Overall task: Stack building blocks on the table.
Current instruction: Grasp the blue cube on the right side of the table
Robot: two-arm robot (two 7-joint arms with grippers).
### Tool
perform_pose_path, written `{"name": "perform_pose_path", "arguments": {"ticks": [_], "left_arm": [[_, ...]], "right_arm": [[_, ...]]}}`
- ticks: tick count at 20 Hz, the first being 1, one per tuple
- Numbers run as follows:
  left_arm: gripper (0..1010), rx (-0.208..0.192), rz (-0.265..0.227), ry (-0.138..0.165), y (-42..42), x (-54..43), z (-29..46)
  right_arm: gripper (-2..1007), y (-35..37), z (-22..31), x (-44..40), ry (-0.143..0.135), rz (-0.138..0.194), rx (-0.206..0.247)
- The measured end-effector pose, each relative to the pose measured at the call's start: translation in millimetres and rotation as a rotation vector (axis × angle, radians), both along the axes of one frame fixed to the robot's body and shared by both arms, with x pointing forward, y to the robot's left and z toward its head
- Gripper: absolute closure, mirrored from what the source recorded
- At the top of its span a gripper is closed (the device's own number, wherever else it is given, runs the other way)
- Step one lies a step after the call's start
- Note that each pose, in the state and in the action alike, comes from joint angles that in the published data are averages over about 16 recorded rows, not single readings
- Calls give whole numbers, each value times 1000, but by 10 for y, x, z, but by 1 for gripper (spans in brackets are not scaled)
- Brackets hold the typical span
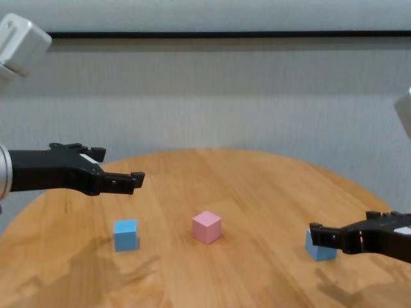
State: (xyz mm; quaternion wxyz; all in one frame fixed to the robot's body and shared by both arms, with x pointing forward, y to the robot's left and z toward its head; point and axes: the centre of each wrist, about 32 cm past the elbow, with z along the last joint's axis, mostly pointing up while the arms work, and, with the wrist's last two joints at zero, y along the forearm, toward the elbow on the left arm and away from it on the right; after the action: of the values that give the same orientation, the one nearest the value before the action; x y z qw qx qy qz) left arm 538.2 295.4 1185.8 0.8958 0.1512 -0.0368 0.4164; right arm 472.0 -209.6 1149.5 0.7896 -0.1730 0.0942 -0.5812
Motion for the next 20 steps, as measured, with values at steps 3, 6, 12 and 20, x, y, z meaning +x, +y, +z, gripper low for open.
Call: {"name": "perform_pose_path", "arguments": {"ticks": [3,6,12,20], "left_arm": [[8,0,0,0,0,0,0],[8,0,0,0,0,0,0],[8,0,0,0,0,0,0],[8,0,0,0,0,0,0]], "right_arm": [[4,21,-19,27,6,-5,-4],[4,45,-41,58,13,-11,-5],[4,102,-90,121,26,-20,-3],[4,152,-154,187,33,-27,-7]]}}
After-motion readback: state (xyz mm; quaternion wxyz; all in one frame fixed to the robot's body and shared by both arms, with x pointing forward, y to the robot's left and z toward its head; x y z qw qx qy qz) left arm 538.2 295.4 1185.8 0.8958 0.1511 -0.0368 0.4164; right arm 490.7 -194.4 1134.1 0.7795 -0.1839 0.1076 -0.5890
